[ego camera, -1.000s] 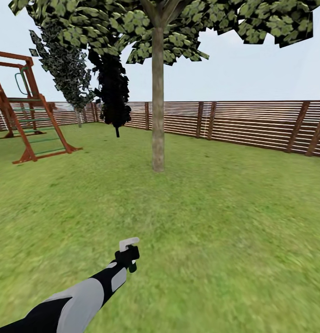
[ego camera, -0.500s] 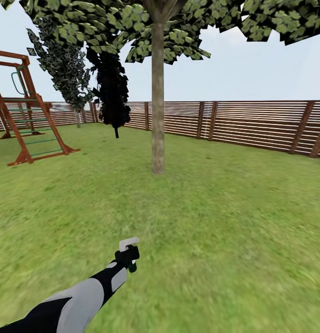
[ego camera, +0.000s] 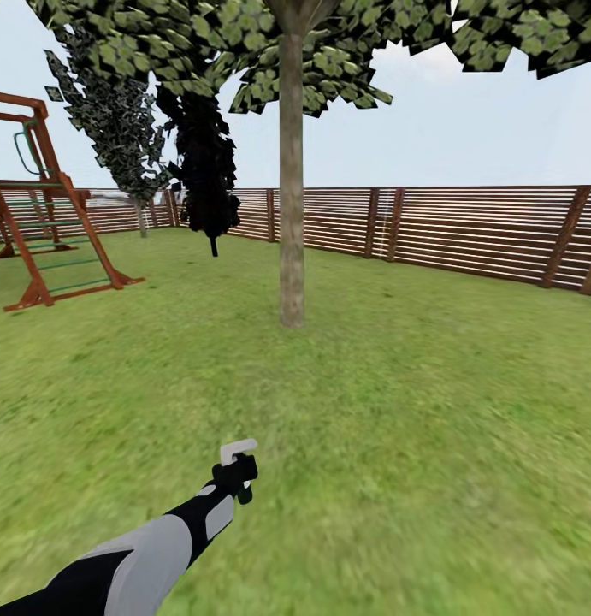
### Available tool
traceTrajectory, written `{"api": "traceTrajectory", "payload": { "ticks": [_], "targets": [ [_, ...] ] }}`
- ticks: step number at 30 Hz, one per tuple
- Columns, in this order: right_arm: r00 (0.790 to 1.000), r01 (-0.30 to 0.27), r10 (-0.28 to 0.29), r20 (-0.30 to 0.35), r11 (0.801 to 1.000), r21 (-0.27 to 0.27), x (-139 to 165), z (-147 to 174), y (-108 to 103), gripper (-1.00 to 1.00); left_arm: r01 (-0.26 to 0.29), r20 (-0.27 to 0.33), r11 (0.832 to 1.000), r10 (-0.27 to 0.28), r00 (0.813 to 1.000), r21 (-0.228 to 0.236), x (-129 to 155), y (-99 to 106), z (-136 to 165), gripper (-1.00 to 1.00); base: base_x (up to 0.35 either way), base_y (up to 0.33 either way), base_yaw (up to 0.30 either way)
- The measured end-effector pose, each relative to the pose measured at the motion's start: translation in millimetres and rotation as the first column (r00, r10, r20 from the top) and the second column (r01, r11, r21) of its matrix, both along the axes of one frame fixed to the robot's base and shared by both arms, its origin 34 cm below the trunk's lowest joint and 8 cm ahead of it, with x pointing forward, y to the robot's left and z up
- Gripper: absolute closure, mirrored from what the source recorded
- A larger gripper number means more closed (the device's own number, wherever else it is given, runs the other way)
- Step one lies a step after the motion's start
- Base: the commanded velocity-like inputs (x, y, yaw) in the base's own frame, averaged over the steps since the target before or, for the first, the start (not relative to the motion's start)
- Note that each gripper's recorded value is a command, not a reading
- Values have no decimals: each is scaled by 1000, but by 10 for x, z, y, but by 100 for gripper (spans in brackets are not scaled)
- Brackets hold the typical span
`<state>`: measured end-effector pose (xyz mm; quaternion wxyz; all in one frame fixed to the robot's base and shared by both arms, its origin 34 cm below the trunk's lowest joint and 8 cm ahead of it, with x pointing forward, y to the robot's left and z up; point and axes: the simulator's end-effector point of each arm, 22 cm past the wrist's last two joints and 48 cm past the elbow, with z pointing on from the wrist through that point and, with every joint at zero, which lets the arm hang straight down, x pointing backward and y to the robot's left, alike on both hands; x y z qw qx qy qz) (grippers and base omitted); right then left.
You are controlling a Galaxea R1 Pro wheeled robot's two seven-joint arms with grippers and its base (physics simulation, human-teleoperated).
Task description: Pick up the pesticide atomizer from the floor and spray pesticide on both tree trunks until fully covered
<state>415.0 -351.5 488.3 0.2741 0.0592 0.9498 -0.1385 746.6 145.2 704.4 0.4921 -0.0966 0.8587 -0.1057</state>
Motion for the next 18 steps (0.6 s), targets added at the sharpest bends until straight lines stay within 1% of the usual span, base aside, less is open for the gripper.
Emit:
{"api": "traceTrajectory", "payload": {
  "ticks": [9,18],
  "targets": [
    [1000,-2,2,3,1000,-10,16,16,-56,-100,0,0,1000,0,1000,0,2,0,2,100,350,0,0],
    [1000,-4,4,4,1000,-11,18,17,-60,-100,0,0,1000,0,1000,0,0,0,-1,100,350,0,0]
  ]
}}
